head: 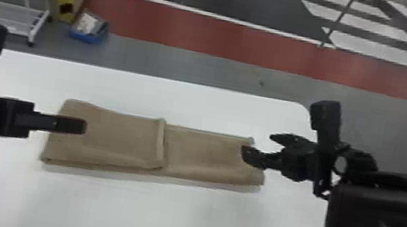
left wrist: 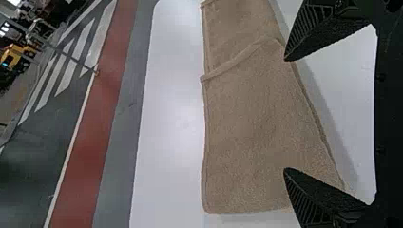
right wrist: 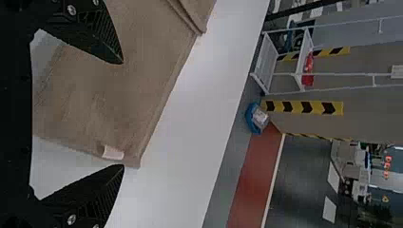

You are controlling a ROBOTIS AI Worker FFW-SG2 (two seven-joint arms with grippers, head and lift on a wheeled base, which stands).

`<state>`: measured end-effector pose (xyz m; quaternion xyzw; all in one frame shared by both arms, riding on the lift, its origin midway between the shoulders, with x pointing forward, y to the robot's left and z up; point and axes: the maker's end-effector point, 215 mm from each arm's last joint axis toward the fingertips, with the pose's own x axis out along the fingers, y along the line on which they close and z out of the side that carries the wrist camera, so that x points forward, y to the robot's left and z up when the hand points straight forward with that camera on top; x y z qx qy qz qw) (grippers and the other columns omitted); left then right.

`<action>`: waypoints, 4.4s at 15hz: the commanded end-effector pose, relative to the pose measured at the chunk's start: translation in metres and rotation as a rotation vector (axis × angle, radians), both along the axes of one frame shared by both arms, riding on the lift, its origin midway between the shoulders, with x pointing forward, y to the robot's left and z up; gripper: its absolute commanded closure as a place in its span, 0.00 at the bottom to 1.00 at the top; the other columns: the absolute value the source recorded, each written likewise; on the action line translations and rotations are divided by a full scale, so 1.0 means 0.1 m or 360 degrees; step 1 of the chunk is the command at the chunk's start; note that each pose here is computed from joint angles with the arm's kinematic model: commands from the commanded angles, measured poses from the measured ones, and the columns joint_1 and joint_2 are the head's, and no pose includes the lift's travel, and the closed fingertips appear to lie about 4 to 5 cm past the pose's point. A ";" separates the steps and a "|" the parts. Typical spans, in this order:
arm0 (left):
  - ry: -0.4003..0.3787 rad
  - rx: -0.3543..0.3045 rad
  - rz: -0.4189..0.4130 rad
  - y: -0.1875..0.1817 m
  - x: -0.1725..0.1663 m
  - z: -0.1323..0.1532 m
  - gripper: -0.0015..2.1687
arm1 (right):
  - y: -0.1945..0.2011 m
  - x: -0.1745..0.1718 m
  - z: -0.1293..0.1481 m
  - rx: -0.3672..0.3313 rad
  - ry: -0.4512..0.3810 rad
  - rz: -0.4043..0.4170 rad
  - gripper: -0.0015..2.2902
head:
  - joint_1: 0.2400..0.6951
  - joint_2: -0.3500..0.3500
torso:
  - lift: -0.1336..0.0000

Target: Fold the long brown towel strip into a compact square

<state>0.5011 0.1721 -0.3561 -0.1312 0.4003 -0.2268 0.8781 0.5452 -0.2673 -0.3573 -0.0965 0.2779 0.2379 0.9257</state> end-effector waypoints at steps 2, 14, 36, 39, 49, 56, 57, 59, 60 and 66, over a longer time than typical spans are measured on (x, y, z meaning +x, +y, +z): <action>0.0030 -0.0035 0.0163 0.67 -0.15 -0.17 0.03 | 0.90 0.22 0.26 0.0063 -0.0026 0.0159 0.05 | 1.00 0.38 | 0.07; 0.0077 -0.0081 0.0263 1.26 -0.55 -0.49 0.04 | 1.67 0.15 -0.50 0.0269 0.0342 0.0198 0.06 | 1.00 0.79 | 0.07; 0.0094 -0.0076 0.0241 1.28 -0.63 -0.61 0.04 | 1.99 0.24 -0.85 0.0176 0.0309 0.0382 0.14 | 1.00 0.86 | 0.07; 0.0097 -0.0069 0.0239 1.31 -0.64 -0.61 0.04 | 1.97 0.28 -0.86 0.0156 0.0307 0.0377 0.18 | 1.00 0.85 | 0.07; 0.0109 -0.0053 0.0234 1.38 -0.69 -0.68 0.04 | 1.99 0.31 -0.89 0.0115 0.0289 0.0387 0.26 | 1.00 0.87 | 0.07; 0.0110 -0.0050 0.0229 1.38 -0.71 -0.71 0.04 | 2.00 0.33 -0.82 0.0140 0.0278 0.0382 0.26 | 1.00 0.87 | 0.07; 0.0112 -0.0047 0.0232 1.39 -0.72 -0.71 0.04 | 1.99 0.33 -0.83 0.0130 0.0278 0.0382 0.25 | 1.00 0.87 | 0.07; 0.0115 -0.0043 0.0233 1.41 -0.73 -0.72 0.04 | 1.99 0.32 -0.84 0.0117 0.0278 0.0383 0.21 | 1.00 0.87 | 0.07; 0.0115 -0.0043 0.0232 1.41 -0.73 -0.73 0.04 | 1.97 0.31 -0.86 0.0109 0.0284 0.0378 0.18 | 1.00 0.87 | 0.07; 0.0107 -0.0041 0.0229 1.41 -0.72 -0.73 0.04 | 2.01 0.28 -0.91 0.0072 0.0289 0.0398 0.17 | 1.00 0.87 | 0.07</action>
